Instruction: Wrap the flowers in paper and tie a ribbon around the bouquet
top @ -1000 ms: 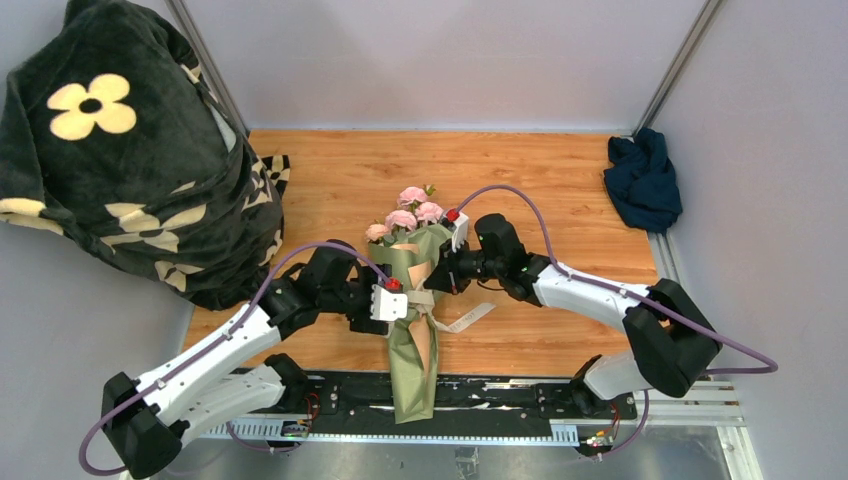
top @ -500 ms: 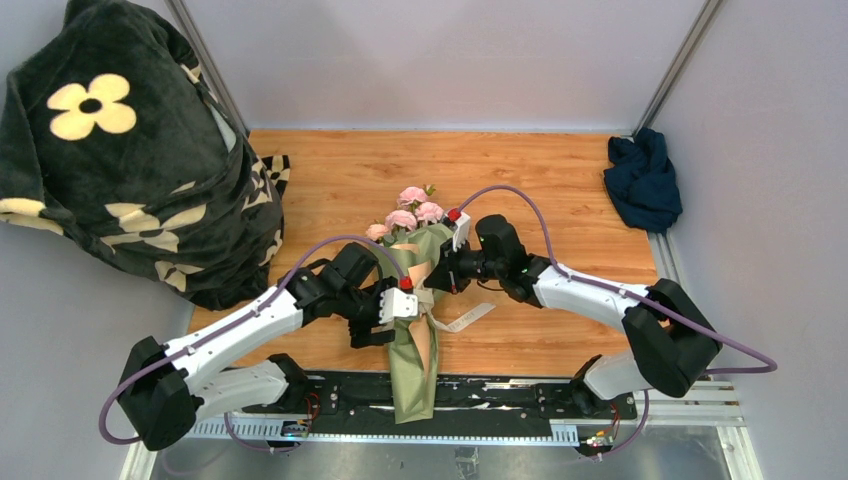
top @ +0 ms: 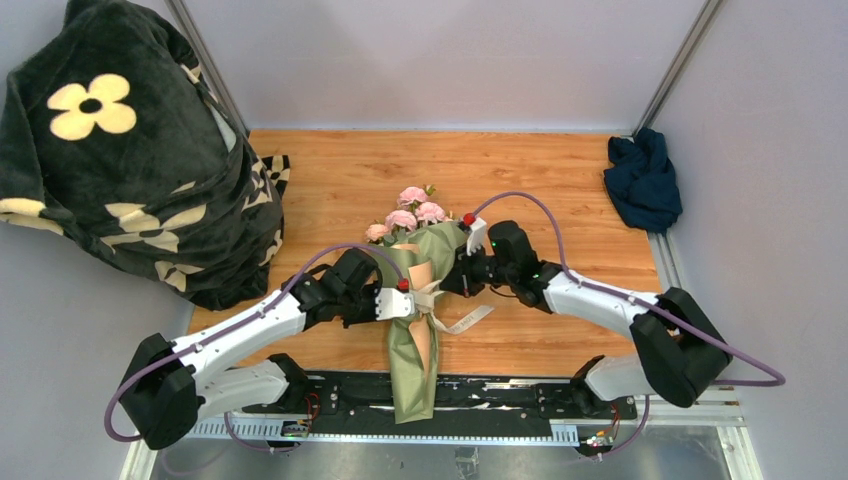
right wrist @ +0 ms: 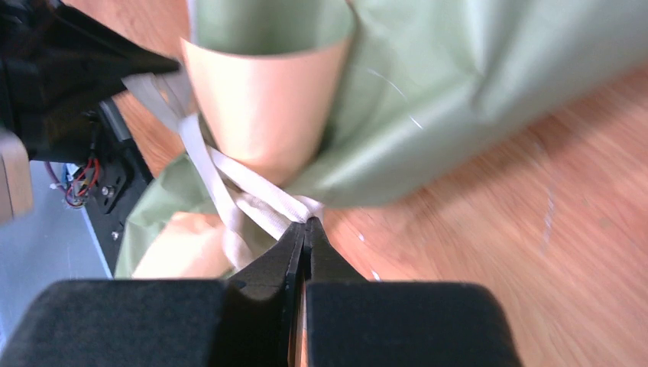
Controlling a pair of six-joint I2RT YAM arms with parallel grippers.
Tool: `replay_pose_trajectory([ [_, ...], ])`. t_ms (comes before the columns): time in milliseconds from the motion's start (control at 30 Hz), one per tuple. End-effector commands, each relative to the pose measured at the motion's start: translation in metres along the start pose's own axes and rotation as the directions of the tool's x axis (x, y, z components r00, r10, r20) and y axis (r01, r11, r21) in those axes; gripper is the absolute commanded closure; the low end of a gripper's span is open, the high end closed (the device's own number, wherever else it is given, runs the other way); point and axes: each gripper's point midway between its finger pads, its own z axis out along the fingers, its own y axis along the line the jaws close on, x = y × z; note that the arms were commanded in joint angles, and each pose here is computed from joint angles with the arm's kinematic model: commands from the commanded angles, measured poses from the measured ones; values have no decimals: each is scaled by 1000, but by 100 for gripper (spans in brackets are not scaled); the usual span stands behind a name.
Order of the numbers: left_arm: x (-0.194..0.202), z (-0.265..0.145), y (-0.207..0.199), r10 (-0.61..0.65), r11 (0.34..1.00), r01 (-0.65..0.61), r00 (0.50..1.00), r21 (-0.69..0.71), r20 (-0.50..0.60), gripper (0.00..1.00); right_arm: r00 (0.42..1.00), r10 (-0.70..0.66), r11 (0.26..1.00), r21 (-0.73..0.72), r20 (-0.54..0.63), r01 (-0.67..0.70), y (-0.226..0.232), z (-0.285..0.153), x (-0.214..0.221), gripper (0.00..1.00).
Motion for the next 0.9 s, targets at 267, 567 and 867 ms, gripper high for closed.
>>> replay_pose_trajectory([
  [267,99,5,-8,109,993,-116,951,-5,-290,100,919,394,897,223,-13,-382,-85,-47,81,100],
  [567,127,9,-2,130,991,-135,940,7,-315,100,854,519,815,309,-15,-490,-111,-56,99,100],
  [867,76,0,-4,55,994,-47,995,101,-82,54,939,330,928,217,-102,-302,-90,-45,55,92],
])
